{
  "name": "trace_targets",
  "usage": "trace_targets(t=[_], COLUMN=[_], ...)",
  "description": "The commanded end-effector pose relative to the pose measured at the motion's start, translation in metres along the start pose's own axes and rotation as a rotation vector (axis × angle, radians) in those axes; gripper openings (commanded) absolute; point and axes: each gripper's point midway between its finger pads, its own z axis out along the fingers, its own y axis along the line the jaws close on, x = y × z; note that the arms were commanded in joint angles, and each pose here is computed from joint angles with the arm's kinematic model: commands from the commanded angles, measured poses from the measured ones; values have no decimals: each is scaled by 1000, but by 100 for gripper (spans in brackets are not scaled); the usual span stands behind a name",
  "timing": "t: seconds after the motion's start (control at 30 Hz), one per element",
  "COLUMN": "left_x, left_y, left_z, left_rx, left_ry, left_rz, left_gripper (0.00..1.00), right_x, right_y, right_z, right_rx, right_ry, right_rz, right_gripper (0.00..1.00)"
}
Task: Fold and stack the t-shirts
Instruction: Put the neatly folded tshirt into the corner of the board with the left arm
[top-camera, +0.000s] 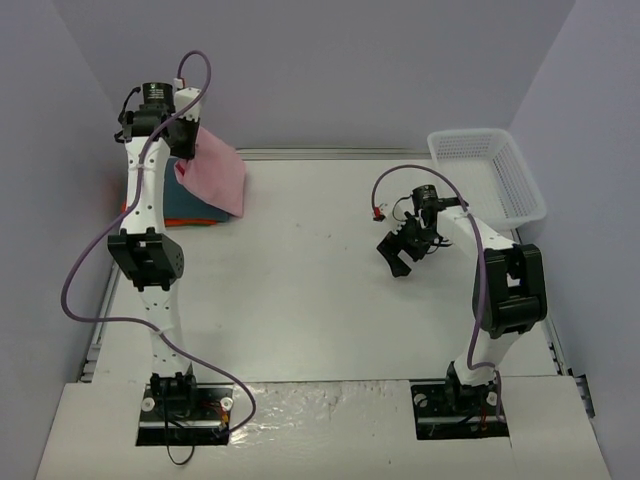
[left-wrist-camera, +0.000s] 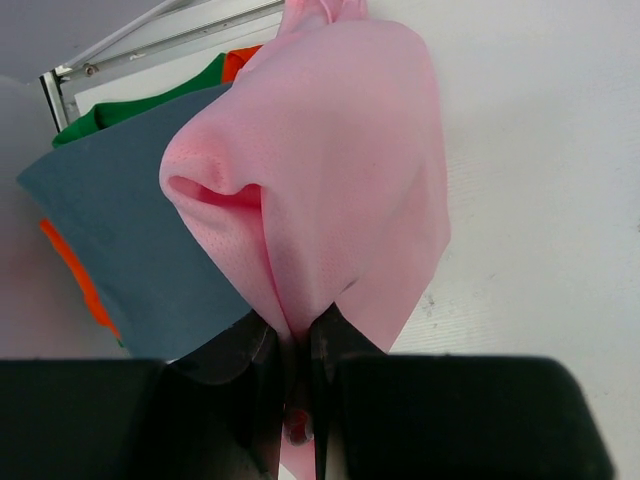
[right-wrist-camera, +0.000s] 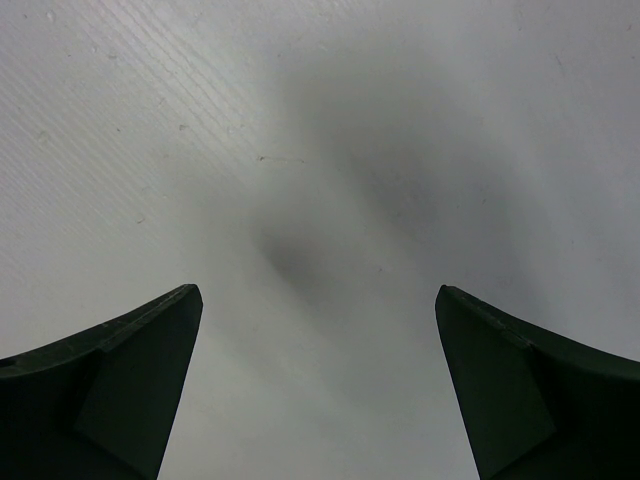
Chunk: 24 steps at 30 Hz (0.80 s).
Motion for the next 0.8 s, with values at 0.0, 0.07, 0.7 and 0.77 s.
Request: trace_targets(t=[0.0, 0.07, 0.7, 0.77], left_x=[-37, -38, -18, -16], left_y=[22, 26, 50, 54], left_z=[-60, -65, -66, -65], left_rx=[-89, -99, -111, -115], left_ry=[-147, -156, -117, -115], left_rz=[31, 34, 28, 26], left_gripper=[2, 2, 2, 2], right_x=[11, 12, 19, 19], right_y=[4, 4, 3, 3], right_z=[3, 4, 11, 12], right_rx=[-17, -19, -23, -24], right_ry=[34, 37, 68, 70], right_rz=[28, 29, 45, 47], right_gripper=[100, 100, 100, 100])
